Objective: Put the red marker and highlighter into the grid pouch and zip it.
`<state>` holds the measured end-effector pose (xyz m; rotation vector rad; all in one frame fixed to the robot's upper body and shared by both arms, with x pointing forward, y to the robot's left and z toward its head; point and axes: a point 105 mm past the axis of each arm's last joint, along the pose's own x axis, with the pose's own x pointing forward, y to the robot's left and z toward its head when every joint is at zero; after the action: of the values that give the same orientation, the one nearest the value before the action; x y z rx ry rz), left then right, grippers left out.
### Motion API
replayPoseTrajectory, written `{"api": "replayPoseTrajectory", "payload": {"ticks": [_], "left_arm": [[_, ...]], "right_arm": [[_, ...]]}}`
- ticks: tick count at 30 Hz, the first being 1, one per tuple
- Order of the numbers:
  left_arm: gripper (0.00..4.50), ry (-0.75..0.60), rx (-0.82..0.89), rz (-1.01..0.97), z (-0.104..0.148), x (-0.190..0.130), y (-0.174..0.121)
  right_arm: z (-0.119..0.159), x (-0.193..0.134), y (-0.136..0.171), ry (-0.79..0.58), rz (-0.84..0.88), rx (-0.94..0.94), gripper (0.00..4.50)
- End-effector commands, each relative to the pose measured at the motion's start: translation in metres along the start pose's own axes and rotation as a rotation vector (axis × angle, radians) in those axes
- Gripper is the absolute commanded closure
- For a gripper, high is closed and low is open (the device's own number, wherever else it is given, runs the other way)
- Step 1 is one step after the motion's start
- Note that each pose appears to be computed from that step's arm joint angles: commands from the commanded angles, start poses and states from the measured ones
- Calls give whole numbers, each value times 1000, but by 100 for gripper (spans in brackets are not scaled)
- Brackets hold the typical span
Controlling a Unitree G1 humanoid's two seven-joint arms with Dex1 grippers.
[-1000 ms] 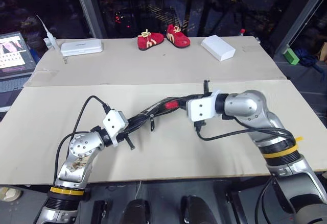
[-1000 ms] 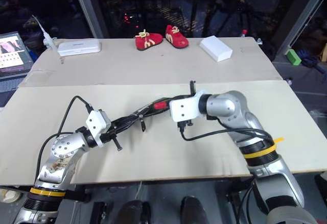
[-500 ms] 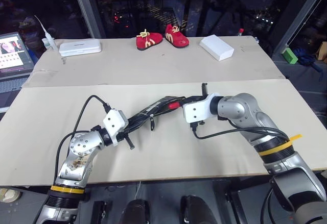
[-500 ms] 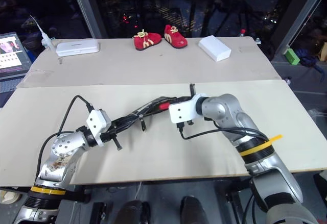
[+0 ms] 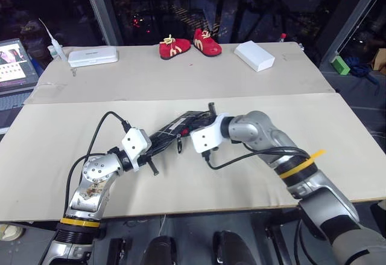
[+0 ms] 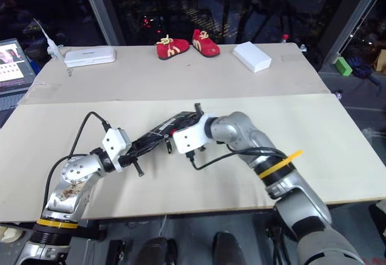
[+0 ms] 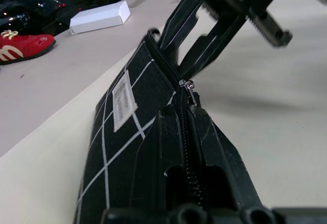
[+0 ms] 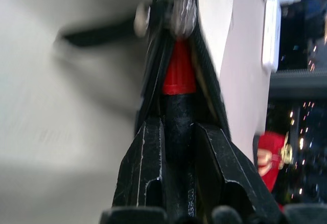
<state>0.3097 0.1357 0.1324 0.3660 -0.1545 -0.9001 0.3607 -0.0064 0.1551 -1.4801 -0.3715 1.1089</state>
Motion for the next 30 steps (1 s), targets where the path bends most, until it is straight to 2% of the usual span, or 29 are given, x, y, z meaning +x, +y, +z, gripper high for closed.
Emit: {"api": "replayPoseTrajectory", "payload": {"ticks": [1, 6, 10, 12, 15, 20, 25, 26, 28, 30], "left_arm": [[450, -46, 38, 7, 15, -1, 4], [450, -43, 38, 8, 15, -3, 3], [450, -40, 37, 8, 15, -3, 3], [450, -39, 36, 8, 14, -3, 3], [450, -41, 34, 5, 14, -2, 3], [450, -44, 32, -1, 13, 0, 2], [450, -48, 33, -1, 14, 2, 2], [450, -48, 32, -1, 14, 2, 2], [450, -49, 31, -1, 13, 2, 2], [450, -48, 31, -1, 13, 2, 2]], "right_arm": [[8, 10, -11, -34, -50, -49, 405], [23, 18, -6, -120, -49, -66, 405], [23, 15, 0, -152, -37, -34, 405], [19, 8, -3, -163, -38, 69, 305], [6, -5, -24, -145, -125, 134, 218], [-11, -24, -31, -121, -161, 202, 218], [-9, -62, -40, -259, -187, 459, 218], [-11, -75, -33, -278, -140, 546, 218], [-8, -99, -22, -326, -67, 574, 218], [-21, -110, -24, -279, -104, 657, 218]]}}
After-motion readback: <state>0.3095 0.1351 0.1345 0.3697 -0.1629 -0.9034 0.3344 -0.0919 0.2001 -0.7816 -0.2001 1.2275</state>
